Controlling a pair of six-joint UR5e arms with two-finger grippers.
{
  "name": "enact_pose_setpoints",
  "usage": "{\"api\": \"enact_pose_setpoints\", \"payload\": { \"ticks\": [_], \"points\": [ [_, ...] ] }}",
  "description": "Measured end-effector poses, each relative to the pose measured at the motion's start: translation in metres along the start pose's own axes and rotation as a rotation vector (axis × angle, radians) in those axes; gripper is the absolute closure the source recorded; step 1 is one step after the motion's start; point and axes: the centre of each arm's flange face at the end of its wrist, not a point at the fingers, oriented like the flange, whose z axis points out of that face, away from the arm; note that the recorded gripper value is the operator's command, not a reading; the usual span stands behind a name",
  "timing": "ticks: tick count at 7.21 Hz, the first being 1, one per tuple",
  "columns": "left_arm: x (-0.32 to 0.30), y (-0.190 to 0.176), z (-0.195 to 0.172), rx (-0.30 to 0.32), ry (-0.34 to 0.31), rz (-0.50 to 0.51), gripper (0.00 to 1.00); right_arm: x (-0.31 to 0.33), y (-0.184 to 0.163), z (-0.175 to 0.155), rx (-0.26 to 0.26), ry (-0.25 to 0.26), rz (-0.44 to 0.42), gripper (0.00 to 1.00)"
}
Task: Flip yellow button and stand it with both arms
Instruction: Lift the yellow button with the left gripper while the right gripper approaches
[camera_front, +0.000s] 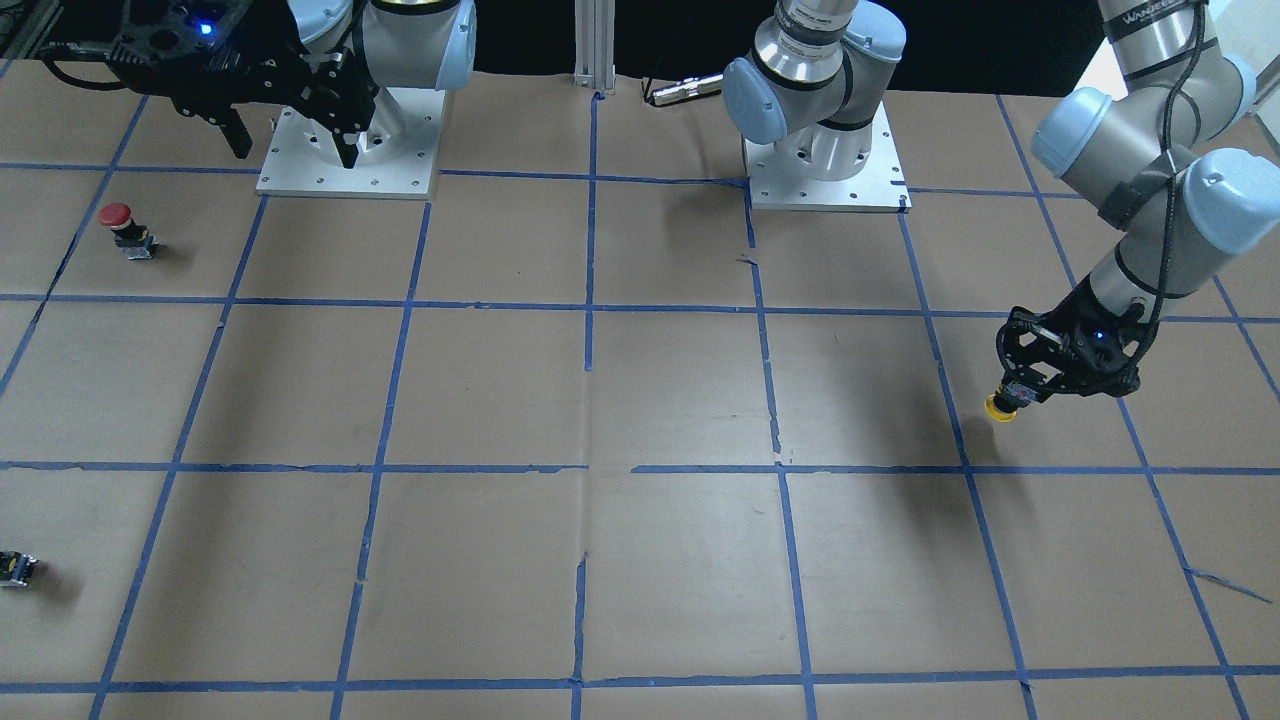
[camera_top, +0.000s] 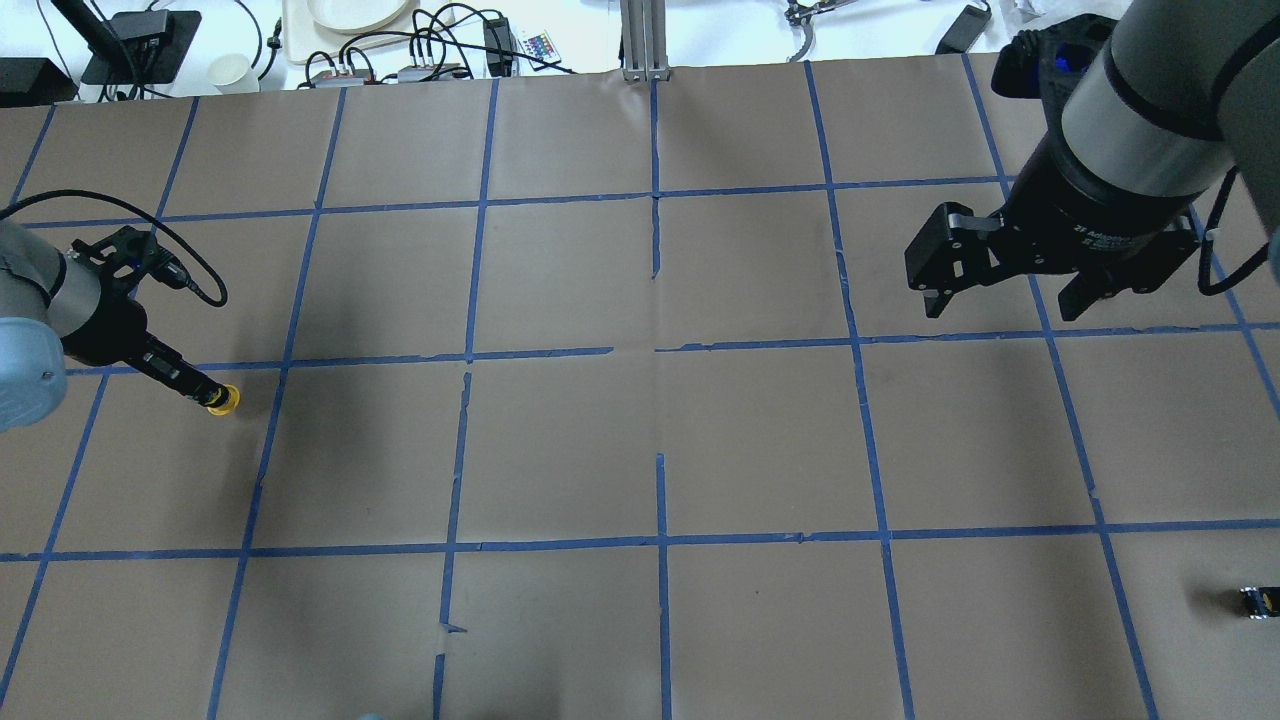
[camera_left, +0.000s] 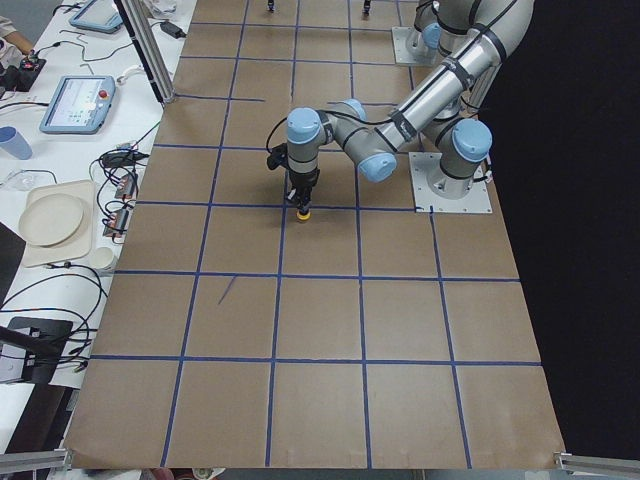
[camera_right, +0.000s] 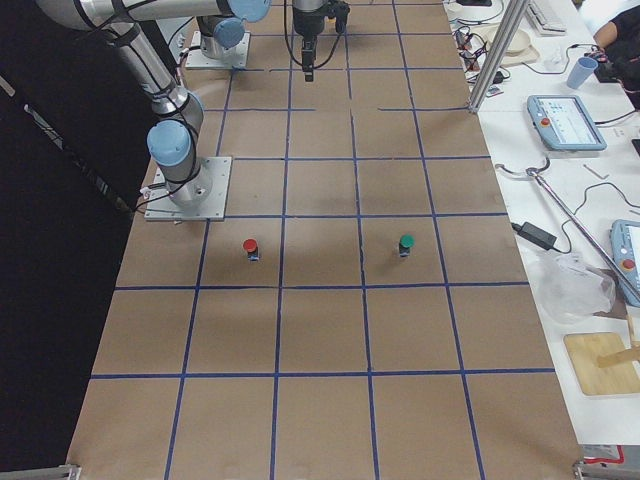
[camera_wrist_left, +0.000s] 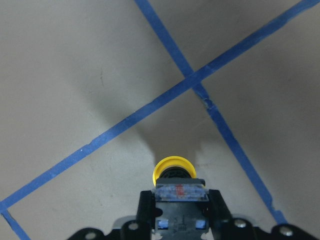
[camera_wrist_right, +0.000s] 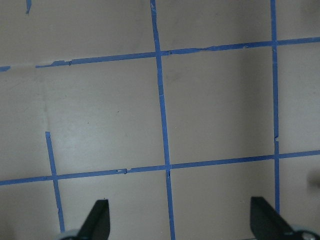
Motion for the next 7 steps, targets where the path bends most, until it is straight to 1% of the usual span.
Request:
{"api": "enact_pose_setpoints", "payload": {
  "ticks": [1, 2, 3, 4, 5, 6, 7],
  "points": [
    [0.026, -0.013, -0.015, 0.053, 0.074, -0.020, 0.81, 0.005, -0.003, -0.002, -0.009, -0.042, 0.063, 0.00],
    [0.054, -0.028, -0.026, 0.114, 0.154, -0.030, 0.81, 0.015, -0.009, -0.006, -0.036, -0.125, 0.169, 0.00],
    [0.080, -0.042, -0.033, 0.173, 0.245, -0.051, 0.81, 0.030, -0.014, -0.011, -0.076, -0.214, 0.298, 0.00],
    [0.105, -0.056, -0.037, 0.228, 0.361, -0.107, 0.81, 0.044, -0.021, -0.013, -0.124, -0.301, 0.430, 0.00],
    [0.131, -0.072, -0.041, 0.277, 0.465, -0.158, 0.81, 0.052, -0.027, -0.011, -0.175, -0.377, 0.557, 0.00],
    [0.157, -0.087, -0.047, 0.324, 0.555, -0.195, 0.82, 0.055, -0.031, -0.009, -0.229, -0.442, 0.656, 0.00],
    [0.181, -0.100, -0.057, 0.382, 0.652, -0.231, 0.82, 0.055, -0.035, -0.006, -0.282, -0.499, 0.725, 0.00]
  ]
}}
